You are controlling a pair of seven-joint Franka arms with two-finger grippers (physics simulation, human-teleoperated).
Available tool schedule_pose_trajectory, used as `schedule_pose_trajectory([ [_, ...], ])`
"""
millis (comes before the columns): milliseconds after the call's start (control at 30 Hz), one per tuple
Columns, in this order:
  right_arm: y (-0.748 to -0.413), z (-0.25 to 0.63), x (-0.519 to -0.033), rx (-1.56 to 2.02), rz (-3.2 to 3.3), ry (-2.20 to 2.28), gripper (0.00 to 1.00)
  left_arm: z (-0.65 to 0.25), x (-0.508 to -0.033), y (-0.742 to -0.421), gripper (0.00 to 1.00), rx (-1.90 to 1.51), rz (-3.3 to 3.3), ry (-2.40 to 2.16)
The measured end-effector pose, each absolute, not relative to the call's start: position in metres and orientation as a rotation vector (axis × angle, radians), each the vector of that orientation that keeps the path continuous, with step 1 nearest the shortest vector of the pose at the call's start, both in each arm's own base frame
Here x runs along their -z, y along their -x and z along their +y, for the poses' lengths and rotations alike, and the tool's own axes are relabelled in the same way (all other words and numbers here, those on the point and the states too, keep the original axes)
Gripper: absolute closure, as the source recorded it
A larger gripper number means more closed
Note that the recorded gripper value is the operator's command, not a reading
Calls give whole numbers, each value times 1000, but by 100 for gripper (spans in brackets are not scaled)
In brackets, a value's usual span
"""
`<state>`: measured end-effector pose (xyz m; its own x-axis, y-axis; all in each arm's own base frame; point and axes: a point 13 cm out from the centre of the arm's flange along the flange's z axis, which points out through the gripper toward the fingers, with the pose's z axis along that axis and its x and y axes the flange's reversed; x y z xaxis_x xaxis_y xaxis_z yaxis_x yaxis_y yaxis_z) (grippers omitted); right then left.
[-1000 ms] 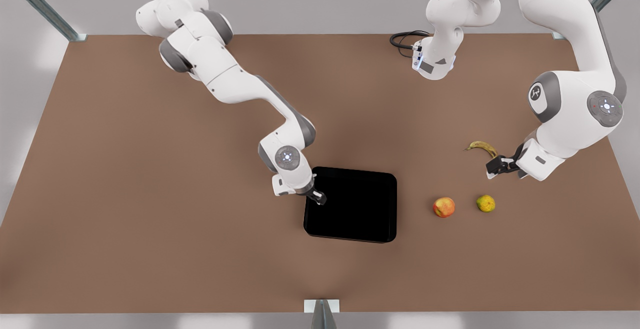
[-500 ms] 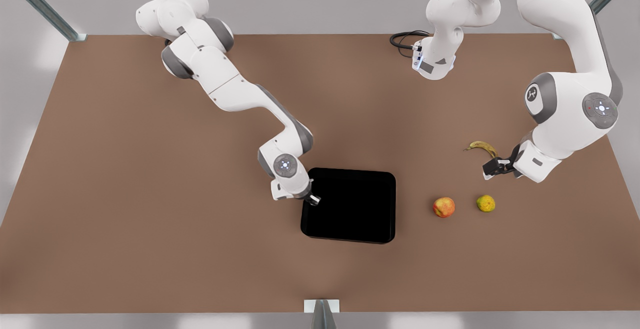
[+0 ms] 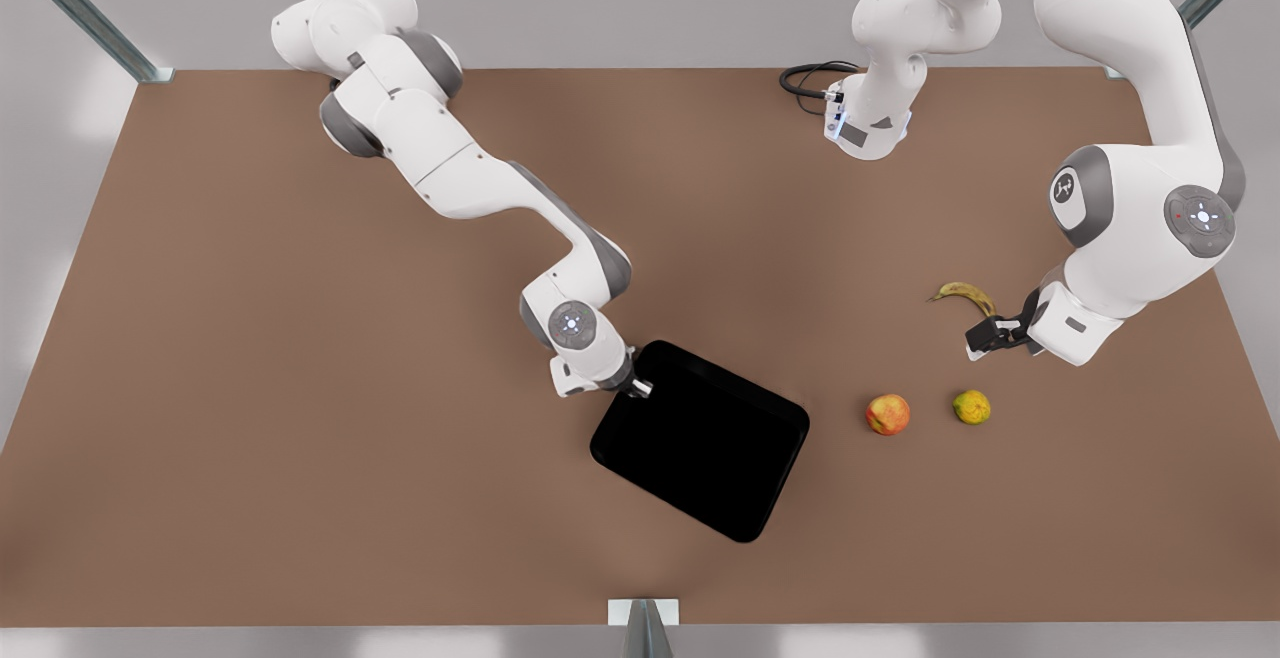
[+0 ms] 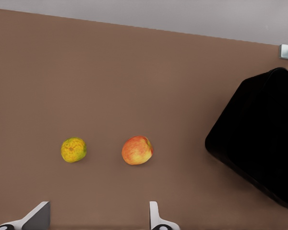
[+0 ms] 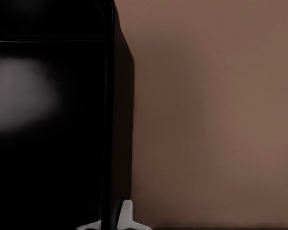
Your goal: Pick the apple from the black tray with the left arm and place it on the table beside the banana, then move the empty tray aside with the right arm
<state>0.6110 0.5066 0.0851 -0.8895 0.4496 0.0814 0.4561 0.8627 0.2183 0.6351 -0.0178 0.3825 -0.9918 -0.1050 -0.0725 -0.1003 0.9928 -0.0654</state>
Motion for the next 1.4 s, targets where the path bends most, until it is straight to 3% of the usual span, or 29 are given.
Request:
schedule_pose_trajectory([
  [167,-609,520,-107,421,-3006,696,86,-18,-382,-635,0,94,3060,164],
  [333,-624,515,-163,476,-3036,686,85,-18,-382,-635,0,94,3061,170],
  [567,-662,396,-225,303,-3011,708,84,-18,-377,-636,0,82,3065,168],
  [967,-682,139,-244,-103,-2956,419,83,3,-382,-636,0,71,3056,211],
  [1133,-691,48,-251,-113,-2956,192,84,0,-392,-632,0,36,3075,183],
  [1400,-706,-29,-196,-46,-2944,-258,81,-9,-391,-631,0,10,3103,144],
])
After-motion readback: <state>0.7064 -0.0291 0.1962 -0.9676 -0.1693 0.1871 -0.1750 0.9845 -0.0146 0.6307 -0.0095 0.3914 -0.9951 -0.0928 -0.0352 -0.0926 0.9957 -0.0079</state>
